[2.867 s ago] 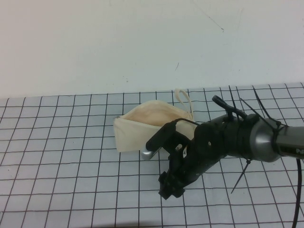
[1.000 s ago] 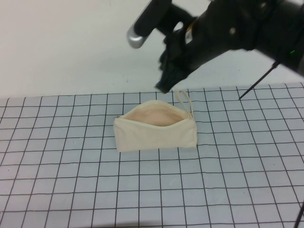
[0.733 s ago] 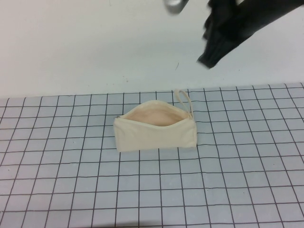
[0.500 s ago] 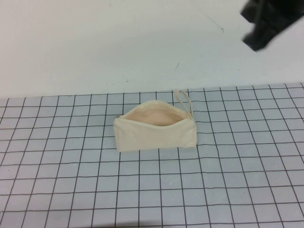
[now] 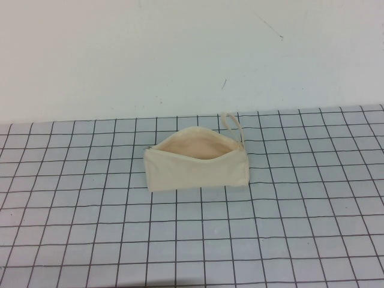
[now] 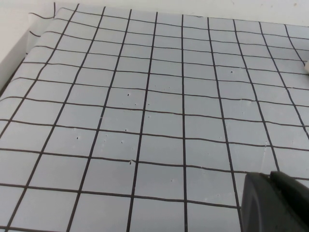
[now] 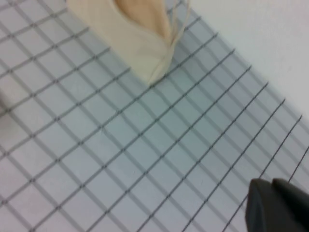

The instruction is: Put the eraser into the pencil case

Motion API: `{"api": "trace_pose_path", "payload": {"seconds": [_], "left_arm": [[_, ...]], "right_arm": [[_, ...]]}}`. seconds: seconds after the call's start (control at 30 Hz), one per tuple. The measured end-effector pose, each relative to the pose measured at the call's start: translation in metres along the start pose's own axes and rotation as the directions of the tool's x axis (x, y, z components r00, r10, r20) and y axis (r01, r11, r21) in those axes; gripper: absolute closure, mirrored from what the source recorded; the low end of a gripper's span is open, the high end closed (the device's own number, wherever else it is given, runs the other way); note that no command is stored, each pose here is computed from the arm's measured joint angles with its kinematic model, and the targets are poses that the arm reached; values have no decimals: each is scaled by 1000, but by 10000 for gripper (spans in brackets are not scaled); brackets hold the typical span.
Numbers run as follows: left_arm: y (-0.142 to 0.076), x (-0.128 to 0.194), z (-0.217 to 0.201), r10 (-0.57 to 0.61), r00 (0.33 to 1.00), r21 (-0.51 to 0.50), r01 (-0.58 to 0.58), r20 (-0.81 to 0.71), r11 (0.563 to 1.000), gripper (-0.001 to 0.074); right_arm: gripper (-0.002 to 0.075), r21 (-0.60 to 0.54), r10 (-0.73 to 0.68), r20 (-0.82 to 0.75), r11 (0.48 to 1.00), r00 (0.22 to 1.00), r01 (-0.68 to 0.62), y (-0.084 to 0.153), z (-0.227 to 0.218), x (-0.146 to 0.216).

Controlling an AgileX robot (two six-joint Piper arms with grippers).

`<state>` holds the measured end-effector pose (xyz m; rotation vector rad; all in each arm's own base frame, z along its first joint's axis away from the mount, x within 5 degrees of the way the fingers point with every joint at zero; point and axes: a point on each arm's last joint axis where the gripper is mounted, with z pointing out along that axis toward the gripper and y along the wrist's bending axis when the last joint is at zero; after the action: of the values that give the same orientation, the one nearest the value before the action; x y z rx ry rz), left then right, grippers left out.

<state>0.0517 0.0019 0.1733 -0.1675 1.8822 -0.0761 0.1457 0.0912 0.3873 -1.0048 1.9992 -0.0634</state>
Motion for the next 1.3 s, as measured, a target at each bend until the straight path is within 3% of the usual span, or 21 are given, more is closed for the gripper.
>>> {"api": "trace_pose_path", "payload": {"seconds": [0.17, 0.43, 0.9, 1.1, 1.3], "left_arm": [[0, 0, 0, 0, 1000, 0, 0, 0, 1000, 736], [0, 0, 0, 0, 1000, 0, 0, 0, 1000, 736], [0, 0, 0, 0, 1000, 0, 0, 0, 1000, 736], [0, 0, 0, 0, 1000, 0, 0, 0, 1000, 736], [0, 0, 0, 0, 1000, 0, 0, 0, 1000, 736]], "right_arm": [[725, 7, 14, 23, 1000, 1000, -15, 16, -21, 54], [725, -30, 106, 25, 994, 994, -106, 36, -37, 107], [725, -67, 92, -162, 992, 982, -104, 47, -29, 134], [725, 53, 127, 71, 990, 989, -131, 39, -37, 130], [725, 257, 131, 367, 937, 921, -235, 38, -29, 139]]}}
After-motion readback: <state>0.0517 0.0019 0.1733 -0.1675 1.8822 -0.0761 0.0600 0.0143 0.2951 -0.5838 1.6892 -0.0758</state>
